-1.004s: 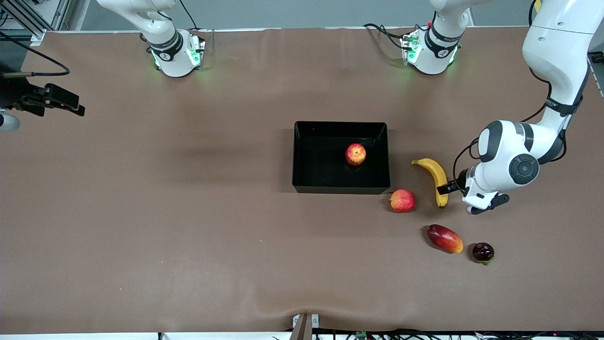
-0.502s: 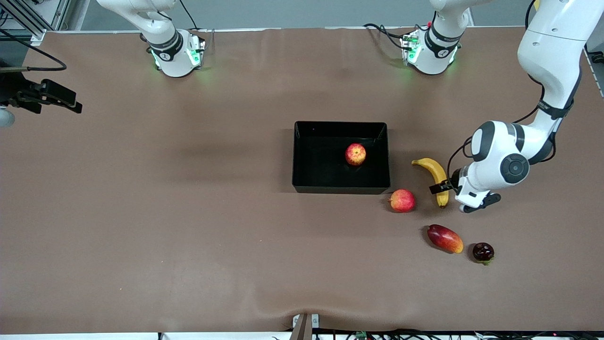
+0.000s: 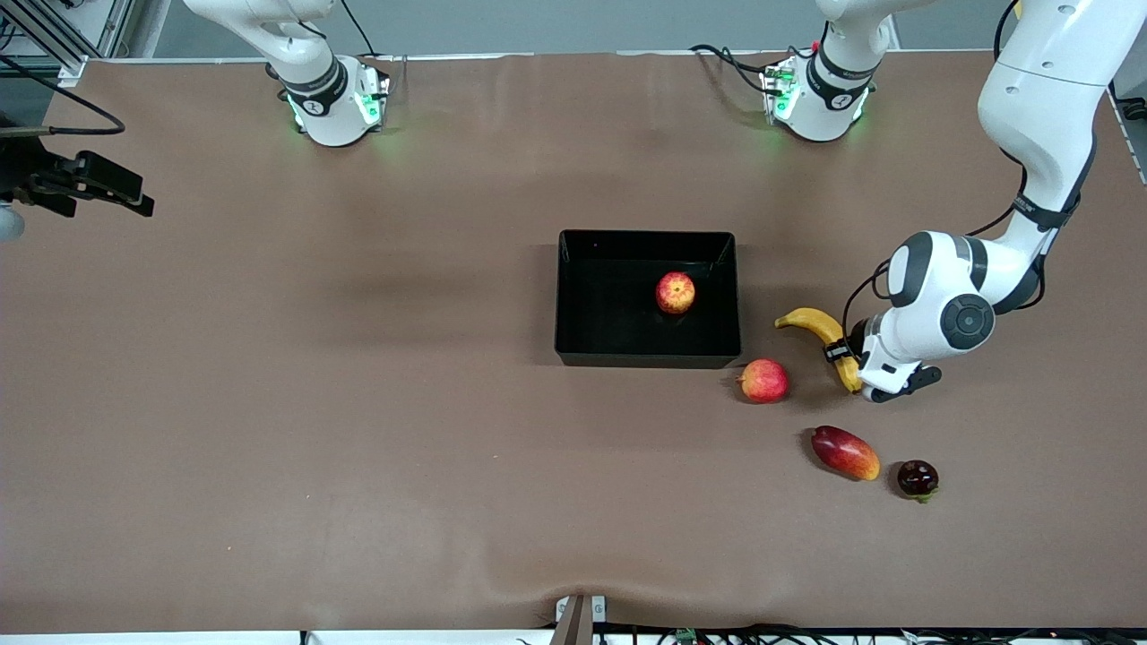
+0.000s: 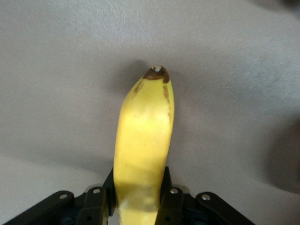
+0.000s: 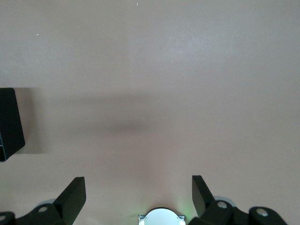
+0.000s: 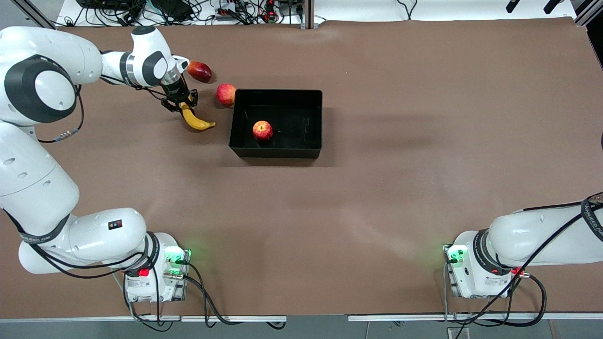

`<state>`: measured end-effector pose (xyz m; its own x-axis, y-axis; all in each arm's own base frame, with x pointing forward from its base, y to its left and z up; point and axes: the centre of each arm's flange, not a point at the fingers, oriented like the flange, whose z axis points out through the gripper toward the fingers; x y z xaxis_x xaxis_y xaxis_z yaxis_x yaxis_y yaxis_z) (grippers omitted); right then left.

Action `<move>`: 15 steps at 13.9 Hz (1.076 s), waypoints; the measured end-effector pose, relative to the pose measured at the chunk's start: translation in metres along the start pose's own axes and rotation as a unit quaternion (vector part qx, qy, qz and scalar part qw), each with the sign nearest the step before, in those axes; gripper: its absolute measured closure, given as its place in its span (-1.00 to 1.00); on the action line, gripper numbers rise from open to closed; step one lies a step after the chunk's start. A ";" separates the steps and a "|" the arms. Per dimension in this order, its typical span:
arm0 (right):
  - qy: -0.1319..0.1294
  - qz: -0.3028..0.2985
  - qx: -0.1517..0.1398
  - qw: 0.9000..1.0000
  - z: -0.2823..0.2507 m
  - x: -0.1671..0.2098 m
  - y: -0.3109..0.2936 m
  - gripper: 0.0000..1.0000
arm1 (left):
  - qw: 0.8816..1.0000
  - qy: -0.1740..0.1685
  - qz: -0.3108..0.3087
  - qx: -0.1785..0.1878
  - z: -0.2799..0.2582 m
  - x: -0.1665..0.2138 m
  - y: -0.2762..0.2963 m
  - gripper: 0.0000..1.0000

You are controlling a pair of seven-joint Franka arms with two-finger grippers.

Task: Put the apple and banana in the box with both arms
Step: 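Lift and carry the banana over the box with the left gripper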

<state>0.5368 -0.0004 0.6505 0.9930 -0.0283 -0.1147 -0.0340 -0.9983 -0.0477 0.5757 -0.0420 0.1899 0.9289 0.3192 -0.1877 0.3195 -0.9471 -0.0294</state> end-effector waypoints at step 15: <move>0.008 0.000 0.000 1.000 -0.002 0.001 -0.001 -1.00 | 0.988 0.030 0.152 0.005 -0.138 -0.201 0.314 0.25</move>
<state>0.5384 0.0004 0.6525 0.9947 -0.0282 -0.0987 -0.0330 -0.9983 -0.0477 0.5153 -0.3991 0.3538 0.9912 0.0220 -0.1303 0.0235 -0.9997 0.0100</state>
